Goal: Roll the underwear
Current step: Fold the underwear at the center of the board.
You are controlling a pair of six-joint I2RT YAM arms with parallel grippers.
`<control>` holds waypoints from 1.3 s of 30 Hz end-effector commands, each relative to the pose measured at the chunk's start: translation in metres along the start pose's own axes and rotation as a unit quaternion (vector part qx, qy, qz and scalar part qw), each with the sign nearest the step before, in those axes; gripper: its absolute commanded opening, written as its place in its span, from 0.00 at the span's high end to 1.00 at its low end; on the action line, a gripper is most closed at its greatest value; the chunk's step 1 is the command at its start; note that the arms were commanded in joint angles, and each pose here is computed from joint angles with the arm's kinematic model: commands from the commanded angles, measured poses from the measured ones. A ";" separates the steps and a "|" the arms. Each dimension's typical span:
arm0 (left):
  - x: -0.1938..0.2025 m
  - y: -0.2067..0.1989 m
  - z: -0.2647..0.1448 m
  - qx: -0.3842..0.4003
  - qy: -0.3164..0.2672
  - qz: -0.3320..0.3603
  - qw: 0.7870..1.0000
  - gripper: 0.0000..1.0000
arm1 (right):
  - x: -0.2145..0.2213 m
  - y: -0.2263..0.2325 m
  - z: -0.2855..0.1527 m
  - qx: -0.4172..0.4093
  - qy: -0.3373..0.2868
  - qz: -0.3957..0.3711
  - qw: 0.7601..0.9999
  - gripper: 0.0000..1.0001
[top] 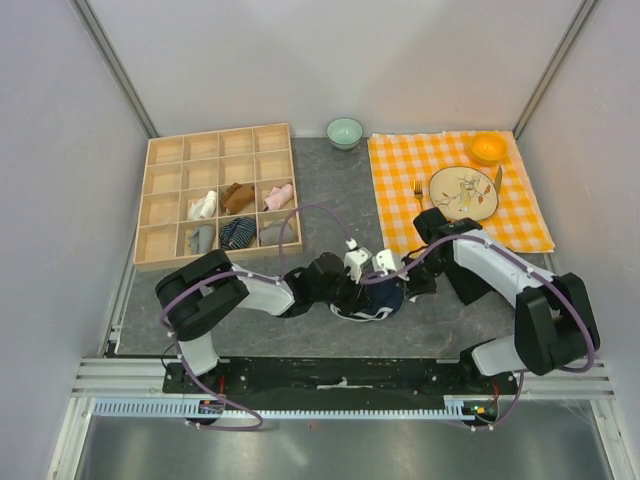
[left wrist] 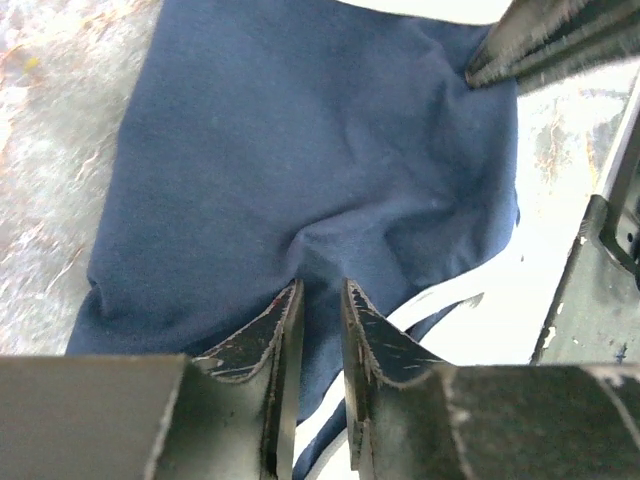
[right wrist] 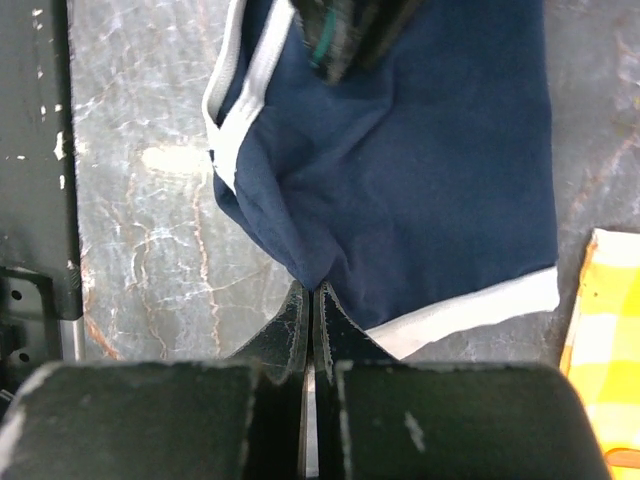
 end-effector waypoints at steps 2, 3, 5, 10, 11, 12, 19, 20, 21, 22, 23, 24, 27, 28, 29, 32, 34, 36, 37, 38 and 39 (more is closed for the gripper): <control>-0.024 0.009 -0.026 -0.046 -0.066 -0.018 0.997 0.67 | -0.012 -0.022 -0.004 -0.010 -0.050 0.042 0.998 1.00; -0.032 0.007 -0.032 -0.046 -0.084 -0.014 0.995 0.64 | -0.012 -0.024 -0.003 -0.014 -0.050 0.046 0.998 1.00; -0.035 0.009 -0.044 -0.050 -0.099 0.000 0.994 0.61 | -0.011 -0.029 0.000 -0.026 -0.050 0.061 0.997 1.00; -0.056 -0.019 -0.077 0.019 -0.183 0.127 0.975 0.48 | -0.014 -0.040 0.005 -0.043 -0.054 0.088 0.994 1.00; -0.038 -0.018 -0.082 0.026 -0.179 0.147 0.972 0.46 | -0.016 -0.043 0.003 -0.041 -0.057 0.091 0.993 1.00; -0.038 -0.021 -0.087 0.034 -0.194 0.172 0.965 0.40 | -0.017 -0.044 0.004 -0.043 -0.057 0.094 0.993 1.00; -0.018 -0.035 -0.091 0.080 -0.227 0.347 0.907 0.33 | -0.018 -0.049 0.009 -0.057 -0.062 0.114 0.990 1.00; -0.023 -0.037 -0.088 0.081 -0.233 0.356 0.901 0.33 | -0.018 -0.050 0.009 -0.057 -0.062 0.116 0.990 1.00; -0.023 -0.039 -0.085 0.082 -0.234 0.363 0.898 0.33 | -0.018 -0.050 0.009 -0.057 -0.064 0.119 0.989 1.00; -0.023 -0.041 -0.080 0.082 -0.232 0.375 0.894 0.33 | -0.018 -0.050 0.009 -0.059 -0.065 0.120 0.989 1.00; -0.023 -0.041 -0.073 0.081 -0.228 0.379 0.893 0.32 | -0.018 -0.050 0.009 -0.061 -0.065 0.122 0.988 1.00; -0.025 -0.042 -0.068 0.079 -0.230 0.385 0.890 0.32 | -0.019 -0.049 0.009 -0.062 -0.066 0.122 0.988 1.00; -0.027 -0.045 -0.053 0.074 -0.228 0.403 0.884 0.31 | -0.019 -0.047 0.009 -0.067 -0.070 0.124 0.988 1.00; -0.027 -0.045 -0.049 0.068 -0.227 0.409 0.881 0.30 | -0.020 -0.046 0.009 -0.070 -0.071 0.124 0.987 1.00; -0.031 -0.046 -0.045 0.064 -0.229 0.412 0.879 0.29 | -0.020 -0.044 0.008 -0.072 -0.071 0.125 0.987 1.00; -0.031 -0.045 -0.032 0.052 -0.222 0.417 0.880 0.29 | -0.021 -0.042 0.008 -0.075 -0.075 0.125 0.987 1.00; -0.028 -0.040 -0.024 0.034 -0.213 0.417 0.883 0.29 | -0.021 -0.041 0.008 -0.076 -0.077 0.125 0.986 1.00; -0.029 -0.039 -0.019 0.022 -0.213 0.415 0.884 0.29 | -0.022 -0.039 0.007 -0.077 -0.081 0.126 0.986 1.00; -0.025 -0.036 -0.015 0.013 -0.205 0.416 0.886 0.29 | -0.023 -0.039 0.007 -0.078 -0.082 0.126 0.986 1.00; -0.025 -0.034 -0.012 0.003 -0.202 0.416 0.887 0.29 | -0.024 -0.037 0.006 -0.080 -0.084 0.125 0.985 1.00; -0.024 -0.032 -0.010 -0.006 -0.198 0.415 0.888 0.30 | -0.025 -0.037 0.005 -0.079 -0.086 0.124 0.985 1.00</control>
Point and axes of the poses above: each gripper's point midway between its finger pads, its own z axis out along the fingers, its own y axis along the line the jaws close on, x = y × z, the point moved 3 cm from there along -z, back along the fingers, and after that the axes turned 4 degrees about z, right-handed, at the moved point
